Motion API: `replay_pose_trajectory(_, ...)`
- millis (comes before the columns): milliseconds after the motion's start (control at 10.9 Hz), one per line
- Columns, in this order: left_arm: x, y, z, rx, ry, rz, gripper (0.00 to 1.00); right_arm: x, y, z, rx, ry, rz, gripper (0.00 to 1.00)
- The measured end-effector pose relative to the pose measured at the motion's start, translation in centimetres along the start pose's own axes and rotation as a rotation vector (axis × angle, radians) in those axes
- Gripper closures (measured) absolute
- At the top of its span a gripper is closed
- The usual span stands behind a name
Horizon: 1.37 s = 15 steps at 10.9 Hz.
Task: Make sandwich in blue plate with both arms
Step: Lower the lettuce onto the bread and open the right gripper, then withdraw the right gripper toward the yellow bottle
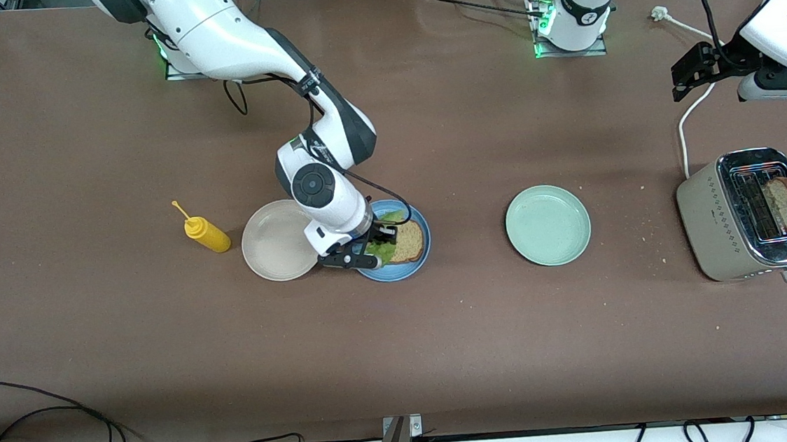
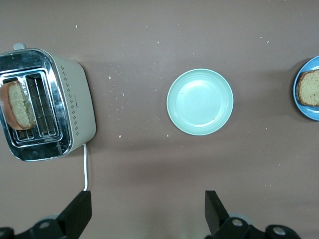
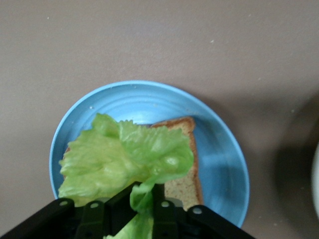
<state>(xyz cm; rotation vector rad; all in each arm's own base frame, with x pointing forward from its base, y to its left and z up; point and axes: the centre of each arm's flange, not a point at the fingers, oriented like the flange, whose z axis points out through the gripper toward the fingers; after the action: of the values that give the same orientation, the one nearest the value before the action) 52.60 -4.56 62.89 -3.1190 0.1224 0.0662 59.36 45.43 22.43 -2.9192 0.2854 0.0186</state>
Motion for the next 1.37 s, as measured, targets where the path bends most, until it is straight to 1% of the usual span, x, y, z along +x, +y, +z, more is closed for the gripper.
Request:
replay_pose_trajectory(92, 0.0, 0.0, 0.0, 0.000, 0.000, 0.000, 0.00, -0.2, -0.2, 0.0, 0.006, -0.005, 0.003, 0.75)
replay_pose_trajectory(275, 0.0, 0.0, 0.0, 0.000, 0.000, 0.000, 0.00, 0.0, -0.6, -0.5, 0.016, 0.004, -0.002, 0.47)
replay_pose_trajectory(366, 0.0, 0.0, 0.0, 0.000, 0.000, 0.000, 0.00, 0.1, -0.9, -1.3, 0.025, 0.012, -0.007, 0.36)
replay_pose_trajectory(458, 0.0, 0.0, 0.0, 0.000, 0.000, 0.000, 0.00, 0.2, -1.3, -2.6, 0.030, 0.016, -0.011, 0.22)
replay_pose_trajectory(550, 0.0, 0.0, 0.0, 0.000, 0.000, 0.000, 0.00, 0.3, -1.4, -4.5, 0.023, 0.009, -0.013, 0.09)
replay_pose_trajectory(641, 0.0, 0.0, 0.0, 0.000, 0.000, 0.000, 0.00, 0.6, -1.1, -6.9, -0.004, -0.001, -0.031, 0.00)
replay_pose_trajectory(916, 0.0, 0.0, 0.0, 0.000, 0.000, 0.000, 0.00, 2.0, 2.2, -13.6, -0.135, -0.043, -0.158, 0.00)
replay_pose_trajectory(1099, 0.0, 0.0, 0.0, 0.000, 0.000, 0.000, 0.00, 3.8, 5.9, -17.5, -0.218, -0.071, -0.180, 0.00)
replay_pose_trajectory(1191, 0.0, 0.0, 0.0, 0.000, 0.000, 0.000, 0.00, 4.2, 7.9, -19.6, -0.269, -0.101, -0.212, 0.00)
replay_pose_trajectory(1282, 0.0, 0.0, 0.0, 0.000, 0.000, 0.000, 0.00, 4.5, 9.9, -22.3, -0.302, -0.136, -0.252, 0.00)
replay_pose_trajectory(1374, 0.0, 0.0, 0.0, 0.000, 0.000, 0.000, 0.00, 4.9, 12.1, -25.2, -0.319, -0.165, -0.295, 0.00)
